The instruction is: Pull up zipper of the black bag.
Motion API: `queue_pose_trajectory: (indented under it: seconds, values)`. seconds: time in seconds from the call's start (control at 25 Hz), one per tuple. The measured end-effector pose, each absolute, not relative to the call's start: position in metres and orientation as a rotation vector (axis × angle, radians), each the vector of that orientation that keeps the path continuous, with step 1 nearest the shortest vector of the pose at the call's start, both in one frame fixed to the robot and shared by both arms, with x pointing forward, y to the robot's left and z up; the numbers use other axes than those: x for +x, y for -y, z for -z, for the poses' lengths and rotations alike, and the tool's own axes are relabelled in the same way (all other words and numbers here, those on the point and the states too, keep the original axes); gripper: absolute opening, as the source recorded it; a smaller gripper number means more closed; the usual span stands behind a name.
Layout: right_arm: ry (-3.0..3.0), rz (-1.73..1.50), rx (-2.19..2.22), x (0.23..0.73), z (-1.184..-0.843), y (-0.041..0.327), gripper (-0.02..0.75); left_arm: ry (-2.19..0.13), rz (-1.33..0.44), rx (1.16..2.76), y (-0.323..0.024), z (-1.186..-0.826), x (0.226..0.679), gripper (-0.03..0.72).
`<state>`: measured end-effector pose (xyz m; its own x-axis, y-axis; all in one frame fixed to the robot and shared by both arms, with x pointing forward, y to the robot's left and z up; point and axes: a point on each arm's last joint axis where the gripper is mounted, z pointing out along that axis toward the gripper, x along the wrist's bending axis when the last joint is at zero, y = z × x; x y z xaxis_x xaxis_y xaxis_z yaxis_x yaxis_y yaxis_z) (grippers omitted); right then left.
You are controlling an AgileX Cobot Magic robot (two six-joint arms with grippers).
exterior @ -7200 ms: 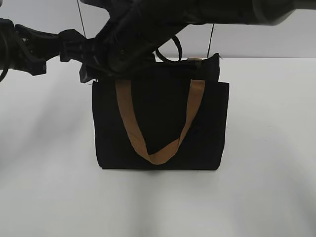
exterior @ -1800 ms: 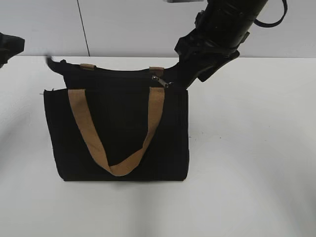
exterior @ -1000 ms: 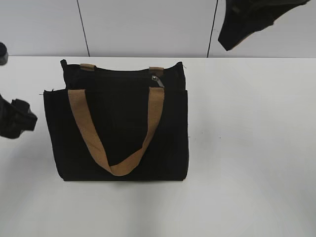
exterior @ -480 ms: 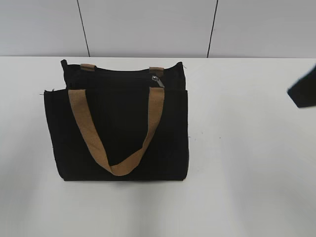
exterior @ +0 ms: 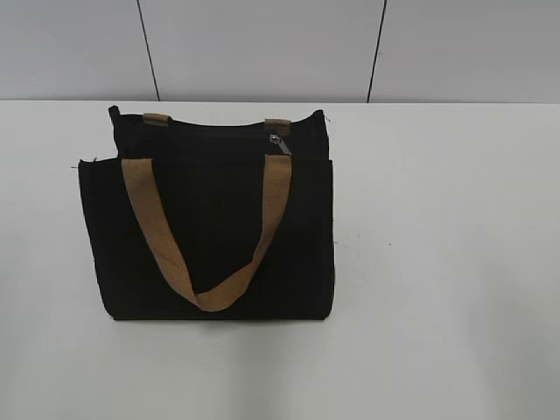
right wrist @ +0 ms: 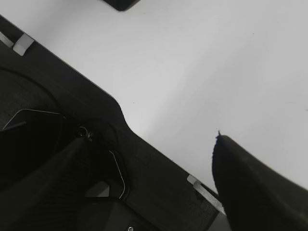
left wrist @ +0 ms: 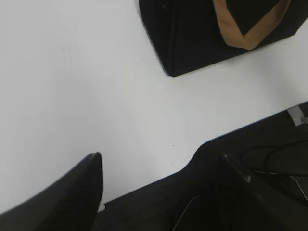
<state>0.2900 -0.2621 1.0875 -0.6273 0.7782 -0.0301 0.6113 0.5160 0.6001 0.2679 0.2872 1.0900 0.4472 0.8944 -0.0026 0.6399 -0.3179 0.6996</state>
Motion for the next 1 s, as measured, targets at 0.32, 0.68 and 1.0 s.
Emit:
queue_pose_trajectory:
  seconds: [0.32,0.68,1.0]
  values:
    - [-2.375,-0.907,1.131,0.251,-1.05,0.282,0.595,-1.113,-0.628,1.974,-0.305,-1.066,0.229,0.51]
    - [-2.314,-0.969,1.113,0.255,-1.041,0.28,0.595,-1.066,-0.677,1.89,-0.301,-1.063,0.238,0.493]
    - [-2.301,-0.981,1.113,0.257,-1.038,0.279,0.594,-1.06,-0.682,1.88,-0.3,-1.063,0.24,0.452]
